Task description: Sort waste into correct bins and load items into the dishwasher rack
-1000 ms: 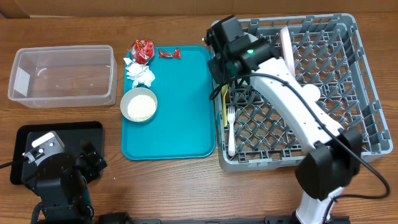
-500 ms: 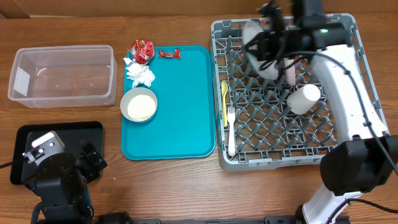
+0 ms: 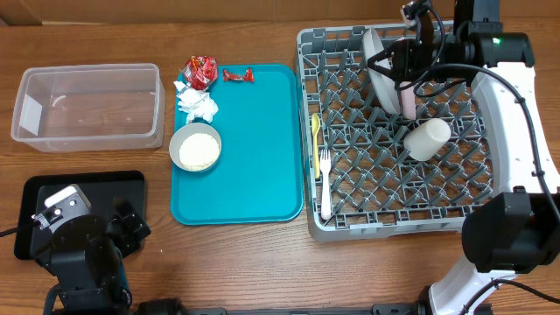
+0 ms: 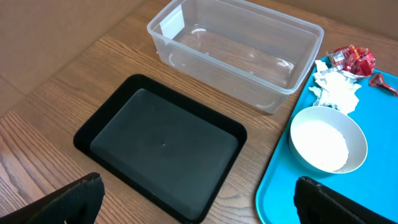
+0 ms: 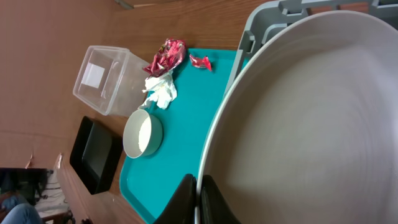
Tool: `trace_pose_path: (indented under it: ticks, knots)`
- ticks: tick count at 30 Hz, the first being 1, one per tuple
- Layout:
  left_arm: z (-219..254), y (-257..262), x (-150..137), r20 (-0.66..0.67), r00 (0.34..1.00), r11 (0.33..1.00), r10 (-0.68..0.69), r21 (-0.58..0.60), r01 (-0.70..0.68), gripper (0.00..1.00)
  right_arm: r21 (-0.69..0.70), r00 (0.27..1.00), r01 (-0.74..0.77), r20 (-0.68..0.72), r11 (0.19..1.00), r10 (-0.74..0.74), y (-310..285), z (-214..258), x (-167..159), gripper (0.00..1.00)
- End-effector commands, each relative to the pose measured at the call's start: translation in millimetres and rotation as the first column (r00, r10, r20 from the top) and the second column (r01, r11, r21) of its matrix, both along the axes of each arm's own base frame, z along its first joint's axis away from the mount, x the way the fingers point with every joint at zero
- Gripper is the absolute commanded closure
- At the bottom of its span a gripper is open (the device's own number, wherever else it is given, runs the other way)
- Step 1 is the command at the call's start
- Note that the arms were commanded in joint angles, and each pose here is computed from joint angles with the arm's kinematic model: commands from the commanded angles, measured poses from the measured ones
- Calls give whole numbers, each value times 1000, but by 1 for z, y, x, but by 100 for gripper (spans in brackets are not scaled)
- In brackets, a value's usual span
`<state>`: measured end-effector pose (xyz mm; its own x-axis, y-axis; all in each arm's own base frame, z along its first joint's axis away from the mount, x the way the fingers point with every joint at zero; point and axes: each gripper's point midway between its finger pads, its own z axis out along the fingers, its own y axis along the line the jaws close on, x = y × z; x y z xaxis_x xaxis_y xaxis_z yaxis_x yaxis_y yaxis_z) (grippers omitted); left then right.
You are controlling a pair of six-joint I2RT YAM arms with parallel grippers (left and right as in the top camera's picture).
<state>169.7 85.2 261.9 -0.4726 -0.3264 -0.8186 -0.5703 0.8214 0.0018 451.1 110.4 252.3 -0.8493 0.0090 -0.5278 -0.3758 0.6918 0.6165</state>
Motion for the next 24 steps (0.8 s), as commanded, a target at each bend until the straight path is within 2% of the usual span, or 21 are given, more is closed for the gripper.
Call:
trace_pose_path:
  ticks: [1, 7, 13, 14, 16, 21, 23, 24]
  knots:
    - [7, 2, 0, 24, 1000, 1000, 18, -9, -18, 0, 22, 999, -3, 37, 1000, 2, -2, 16, -3, 96]
    - [7, 2, 0, 24, 1000, 1000, 18, -9, -18, 0, 50, 1000, 26, -17, 998, -25, -1, -5, -1, 96]
    - [7, 2, 0, 24, 1000, 1000, 18, -9, -18, 0, 78, 1000, 24, -5, 997, -23, 2, -10, 3, 96]
    - [7, 2, 0, 24, 1000, 1000, 18, -9, -18, 0, 76, 1000, 25, 1, 997, -25, 1, -9, 4, 93]
    - [7, 2, 0, 24, 1000, 1000, 18, -9, -18, 0, 57, 999, 36, 19, 998, -37, -1, -10, 8, 46]
    - [7, 2, 0, 24, 1000, 1000, 18, -9, -18, 0, 55, 993, 24, 111, 998, -30, -1, 21, 13, 48]
    - [7, 2, 0, 24, 1000, 1000, 18, -9, -18, 0, 42, 982, 19, 188, 999, -26, 2, 50, 6, 59]
    - [7, 2, 0, 24, 1000, 1000, 18, -9, -18, 0, 28, 975, 21, 221, 999, -27, 4, 63, 1, 60]
